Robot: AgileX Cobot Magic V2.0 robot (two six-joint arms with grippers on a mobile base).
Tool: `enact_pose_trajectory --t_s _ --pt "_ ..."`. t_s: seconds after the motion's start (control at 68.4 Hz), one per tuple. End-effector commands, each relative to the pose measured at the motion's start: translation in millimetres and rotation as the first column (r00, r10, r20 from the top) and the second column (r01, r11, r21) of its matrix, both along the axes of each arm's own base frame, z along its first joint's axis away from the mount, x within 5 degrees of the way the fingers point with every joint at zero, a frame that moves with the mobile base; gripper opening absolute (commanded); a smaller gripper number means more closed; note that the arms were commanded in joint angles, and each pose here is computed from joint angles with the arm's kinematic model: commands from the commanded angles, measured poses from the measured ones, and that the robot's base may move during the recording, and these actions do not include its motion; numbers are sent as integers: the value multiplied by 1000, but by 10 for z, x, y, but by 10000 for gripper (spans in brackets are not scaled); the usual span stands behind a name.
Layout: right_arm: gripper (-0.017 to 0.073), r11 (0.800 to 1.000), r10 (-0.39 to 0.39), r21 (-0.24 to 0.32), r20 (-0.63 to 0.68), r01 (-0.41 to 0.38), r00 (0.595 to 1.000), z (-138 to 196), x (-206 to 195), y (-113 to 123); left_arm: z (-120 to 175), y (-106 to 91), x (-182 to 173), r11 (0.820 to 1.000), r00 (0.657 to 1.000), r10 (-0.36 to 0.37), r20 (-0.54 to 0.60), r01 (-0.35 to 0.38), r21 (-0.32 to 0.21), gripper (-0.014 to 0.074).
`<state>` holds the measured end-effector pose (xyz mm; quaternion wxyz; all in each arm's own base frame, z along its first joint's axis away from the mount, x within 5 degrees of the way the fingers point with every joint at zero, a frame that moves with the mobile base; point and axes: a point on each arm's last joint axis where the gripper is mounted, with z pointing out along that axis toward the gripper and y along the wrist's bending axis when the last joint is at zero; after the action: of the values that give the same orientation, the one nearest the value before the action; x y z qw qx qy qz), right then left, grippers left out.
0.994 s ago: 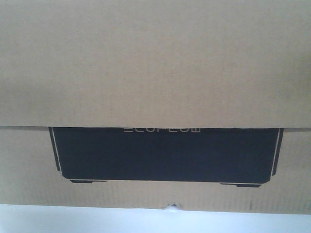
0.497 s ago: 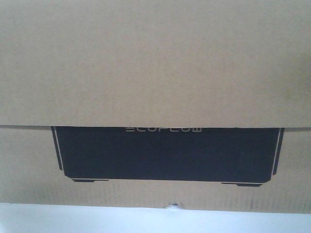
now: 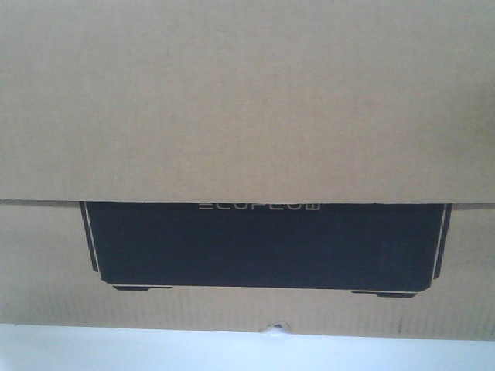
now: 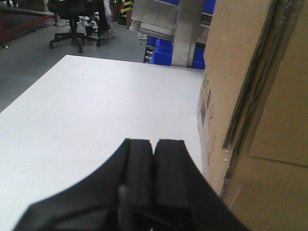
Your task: Grab box from left shelf to table start
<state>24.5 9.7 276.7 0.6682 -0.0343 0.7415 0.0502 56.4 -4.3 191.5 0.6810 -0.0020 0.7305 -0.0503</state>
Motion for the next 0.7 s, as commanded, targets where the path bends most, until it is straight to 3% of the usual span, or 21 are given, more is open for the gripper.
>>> enact_pose_trajectory --t_s 0.0,0.687 --pt "58 1000 -20 7 102 19 995 156 0 -15 104 6 -12 1000 994 7 112 -5 -15 -92" --pt "58 999 -42 -12 128 44 991 64 66 -37 104 6 -12 1000 994 7 112 -5 -15 -92"
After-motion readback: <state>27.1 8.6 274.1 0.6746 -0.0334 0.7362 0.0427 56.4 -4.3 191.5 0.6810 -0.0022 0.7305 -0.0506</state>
